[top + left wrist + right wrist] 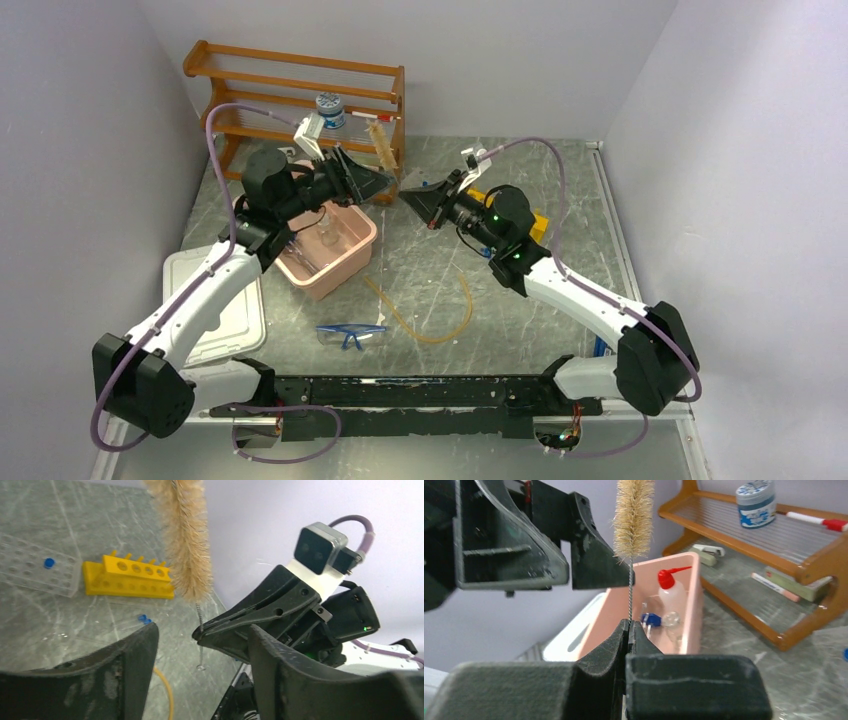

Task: Organize the chemistry lab equipment

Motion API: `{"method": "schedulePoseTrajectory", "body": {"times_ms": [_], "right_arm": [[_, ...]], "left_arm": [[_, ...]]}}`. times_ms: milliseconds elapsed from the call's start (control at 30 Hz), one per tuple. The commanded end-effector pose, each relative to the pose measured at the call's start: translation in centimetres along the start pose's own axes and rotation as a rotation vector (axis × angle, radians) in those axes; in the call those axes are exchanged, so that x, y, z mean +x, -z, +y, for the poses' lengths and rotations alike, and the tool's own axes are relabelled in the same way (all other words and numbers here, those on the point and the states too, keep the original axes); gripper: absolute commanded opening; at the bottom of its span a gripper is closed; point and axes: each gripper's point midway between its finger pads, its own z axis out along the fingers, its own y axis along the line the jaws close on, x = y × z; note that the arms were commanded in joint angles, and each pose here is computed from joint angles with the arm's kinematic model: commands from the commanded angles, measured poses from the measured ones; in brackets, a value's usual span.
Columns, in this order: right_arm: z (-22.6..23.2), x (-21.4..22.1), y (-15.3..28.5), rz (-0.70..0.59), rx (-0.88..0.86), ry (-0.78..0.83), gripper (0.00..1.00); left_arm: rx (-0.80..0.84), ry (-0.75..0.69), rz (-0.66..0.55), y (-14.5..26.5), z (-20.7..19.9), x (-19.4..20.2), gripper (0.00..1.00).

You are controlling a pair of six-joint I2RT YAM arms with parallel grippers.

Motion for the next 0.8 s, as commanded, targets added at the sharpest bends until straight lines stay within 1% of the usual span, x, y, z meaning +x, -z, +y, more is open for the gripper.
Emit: {"method": "schedulePoseTrajectory", "body": {"times_ms": [0,67,233,400,500,567,633,667,733,767], "right_arm": [[2.6,-2.4,-0.7,-0.073,-0.109,-0.097,0.0],[2.8,-2.4,-0.6,-0.076,-0.12,-0.11,0.0],[3.4,-2.2,-0.5,-0.069,-0.155,-0.12,0.0],[3.7,-1.8,-0.5,-0.063,-0.178,-0.134,0.0],[3.5,-1.6,-0.5,-0.061,-0.171,-0.14,0.0],[3.3,-1.5,-0.5,-0.058,-0.162,-0.144,0.0],[3.0,-1.4,-0.6,-0.05,-0.138,-0.15,0.0],[2.7,-1.3,-0.6,-0.039,-0.121,-0.152,0.06],[2.5,-1.2,-0.8,-0.013,-0.1,-0.138,0.26],[2.4,-1.1,-0.7,0.0,-0.094,-0.127,0.38]], "left_arm": [[0.089,0.024,-0.022,-0.9,-2.2,0.1,0.65],[0.086,0.032,-0.026,-1.2,-2.2,0.2,0.57],[0.074,0.057,-0.025,-1.9,-1.8,0.6,0.45],[0.104,0.065,-0.028,-2.3,-2.4,0.7,0.32],[0.104,0.051,-0.021,-2.3,-2.5,0.8,0.19],[0.09,0.032,-0.017,-2.2,-2.3,0.8,0.06],[0.051,0.011,-0.009,-2.1,-1.7,0.9,0.05],[0.026,-0.005,-0.008,-2.0,-1.3,0.8,0.05],[-0.043,-0.035,-0.011,-1.7,-0.5,0.5,0.05],[-0.08,-0.058,-0.022,-1.5,-0.2,-0.1,0.05]]}}
